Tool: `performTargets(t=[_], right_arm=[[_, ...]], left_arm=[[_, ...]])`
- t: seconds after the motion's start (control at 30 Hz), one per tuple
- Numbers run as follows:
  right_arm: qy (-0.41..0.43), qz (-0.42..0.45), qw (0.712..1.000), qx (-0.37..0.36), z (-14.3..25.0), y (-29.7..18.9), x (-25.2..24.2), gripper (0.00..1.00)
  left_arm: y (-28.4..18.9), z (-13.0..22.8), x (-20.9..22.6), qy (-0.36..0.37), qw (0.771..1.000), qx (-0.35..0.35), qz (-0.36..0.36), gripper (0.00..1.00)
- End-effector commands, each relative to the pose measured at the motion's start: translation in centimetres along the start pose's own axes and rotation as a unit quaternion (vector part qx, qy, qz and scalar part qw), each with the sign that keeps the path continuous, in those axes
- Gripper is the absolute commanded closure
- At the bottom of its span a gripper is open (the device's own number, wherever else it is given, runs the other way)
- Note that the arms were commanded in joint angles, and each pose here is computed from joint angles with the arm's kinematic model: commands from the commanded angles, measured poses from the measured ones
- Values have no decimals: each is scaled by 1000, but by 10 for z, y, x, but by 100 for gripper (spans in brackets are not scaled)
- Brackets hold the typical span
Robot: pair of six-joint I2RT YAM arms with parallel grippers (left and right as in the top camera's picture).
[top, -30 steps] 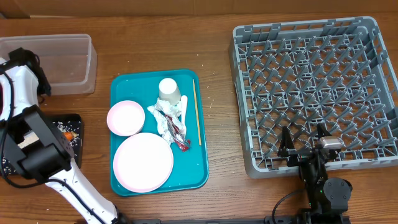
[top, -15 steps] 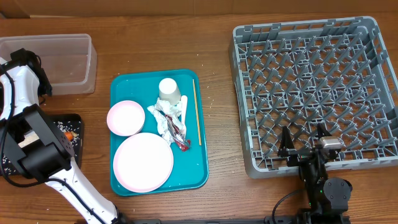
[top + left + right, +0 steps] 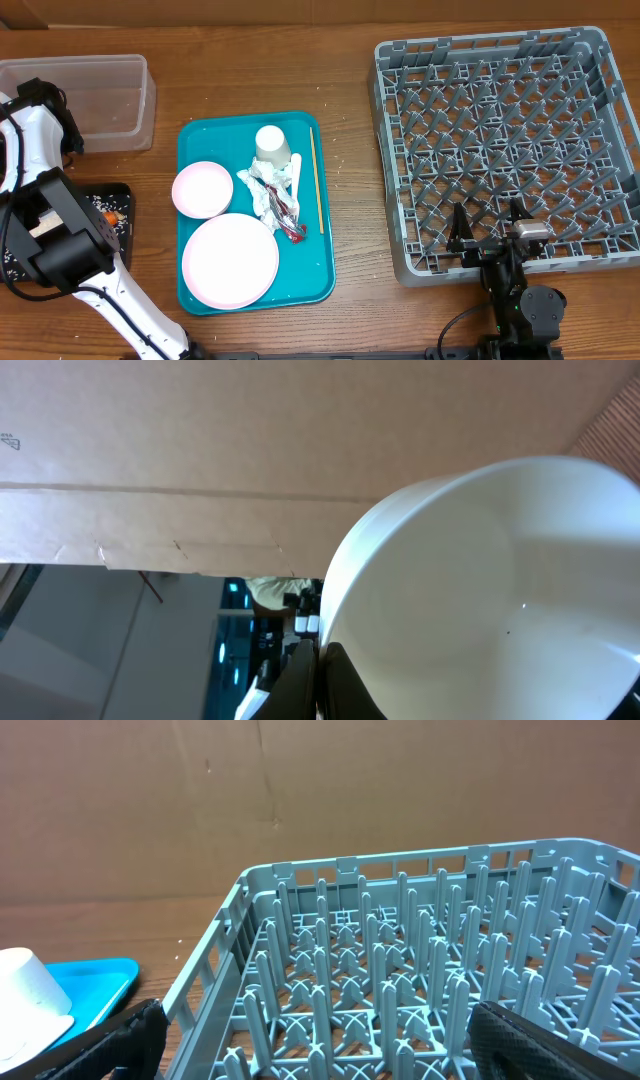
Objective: Sort waste into correct bins and load items into the dishwasher rack
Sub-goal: 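Hold the white bowl inverted over the black tray to shake out rice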
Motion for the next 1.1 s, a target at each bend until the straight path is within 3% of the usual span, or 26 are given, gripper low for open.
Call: performTargets(t=[0.0,0.13,0.23,0.33,0.47,0.57,0.63,0.7,0.73,0.8,0.93,1.0,1.07], right_arm=[[-1,3,1000,-2,2,0,-1,0],[-1,3,1000,-2,2,0,-1,0],[-1,3,1000,-2,2,0,-1,0],[-1,3,1000,-2,2,0,-1,0],[-1,3,1000,-1,2,0,-1,0],[-1,3,1000,-2,2,0,-1,0],[-1,3,1000,-2,2,0,-1,0],[-1,3,1000,-1,2,0,-1,0],[-1,3,1000,-1,2,0,-1,0],[-1,3,1000,-1,2,0,-1,0],[-1,3,1000,-1,2,0,-1,0],[-1,3,1000,-2,2,0,-1,0],[-1,3,1000,-1,2,0,-1,0]], left_arm=[[-3,2,10,-18,1000,-2,-12,96],[-5,-1,-17,23,994,-16,106,96],[-5,8,1,-25,998,-5,52,96],[-4,10,11,-13,999,-5,32,96],[-6,14,16,-42,994,-11,96,96],[-6,23,32,-61,995,-9,84,96],[-7,25,40,-37,996,-14,79,96],[-6,30,53,-67,996,-11,56,96],[-8,33,54,-88,991,-15,95,96],[-10,33,46,-59,988,-24,140,96],[-11,36,49,-98,984,-18,148,96],[-18,33,30,-53,970,-35,235,96],[-19,33,27,-36,969,-37,241,96]])
Point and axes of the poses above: each gripper's point midway between its finger pads, its own y axis out along the fingers, its own x axis along the line the jaws close on, z = x × y, the point moved 6 cm from there along -y, back along the fingers, and after that the axes turned 10 degrees about y, right-handed, at the moved point
